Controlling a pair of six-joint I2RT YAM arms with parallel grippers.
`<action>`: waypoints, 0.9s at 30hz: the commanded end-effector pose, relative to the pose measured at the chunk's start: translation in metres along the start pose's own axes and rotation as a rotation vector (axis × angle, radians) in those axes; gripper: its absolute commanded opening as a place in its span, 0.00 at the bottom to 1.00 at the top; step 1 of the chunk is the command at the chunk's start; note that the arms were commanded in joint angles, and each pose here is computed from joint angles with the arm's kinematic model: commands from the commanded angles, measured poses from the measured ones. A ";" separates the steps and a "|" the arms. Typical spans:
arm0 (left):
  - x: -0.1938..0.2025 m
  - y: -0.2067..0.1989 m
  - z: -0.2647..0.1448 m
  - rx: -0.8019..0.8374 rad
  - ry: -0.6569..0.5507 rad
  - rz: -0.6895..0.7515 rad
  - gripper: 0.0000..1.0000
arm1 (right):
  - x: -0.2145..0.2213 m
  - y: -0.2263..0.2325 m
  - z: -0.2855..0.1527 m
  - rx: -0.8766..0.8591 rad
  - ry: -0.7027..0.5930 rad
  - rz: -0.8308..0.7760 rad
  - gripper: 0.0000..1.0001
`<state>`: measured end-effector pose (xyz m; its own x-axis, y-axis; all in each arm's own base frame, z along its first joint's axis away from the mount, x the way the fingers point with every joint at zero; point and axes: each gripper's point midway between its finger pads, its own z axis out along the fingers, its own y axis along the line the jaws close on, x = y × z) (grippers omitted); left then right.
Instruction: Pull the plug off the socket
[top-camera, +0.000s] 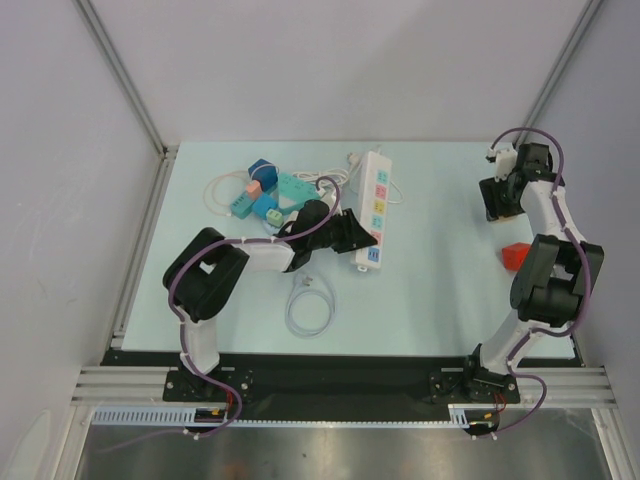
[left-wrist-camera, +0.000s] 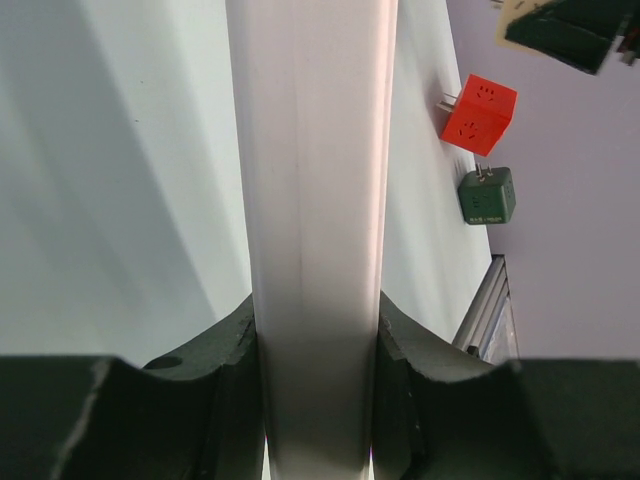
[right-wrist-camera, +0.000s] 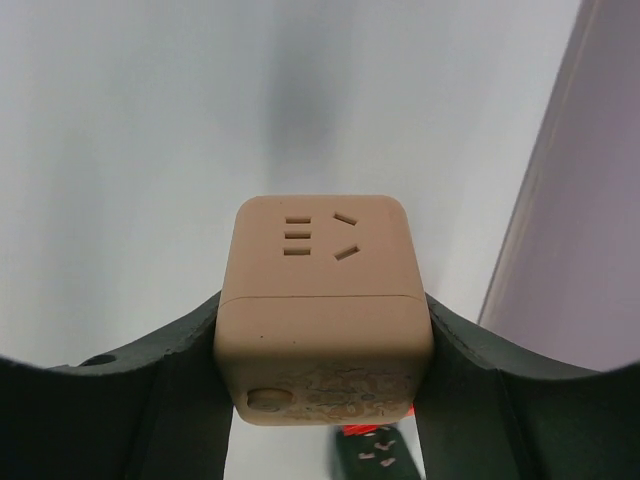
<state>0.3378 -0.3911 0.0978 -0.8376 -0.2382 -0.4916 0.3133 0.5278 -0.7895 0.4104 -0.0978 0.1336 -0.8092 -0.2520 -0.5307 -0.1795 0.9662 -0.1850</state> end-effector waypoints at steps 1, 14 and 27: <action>-0.038 -0.065 -0.016 0.190 -0.111 0.089 0.00 | -0.002 -0.042 0.012 0.106 -0.006 -0.081 0.02; -0.036 -0.067 -0.012 0.204 -0.090 0.085 0.00 | 0.045 -0.058 0.059 0.080 0.100 -0.057 0.24; -0.037 -0.068 -0.003 0.221 -0.077 0.046 0.00 | 0.050 -0.057 0.050 0.047 0.073 -0.032 0.70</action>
<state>0.3332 -0.3978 0.1085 -0.8537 -0.2368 -0.4639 0.3132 0.4781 -0.8205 0.3975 -0.1672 0.0540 -0.8829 -0.2538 -0.3952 -0.1786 0.9596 -0.2172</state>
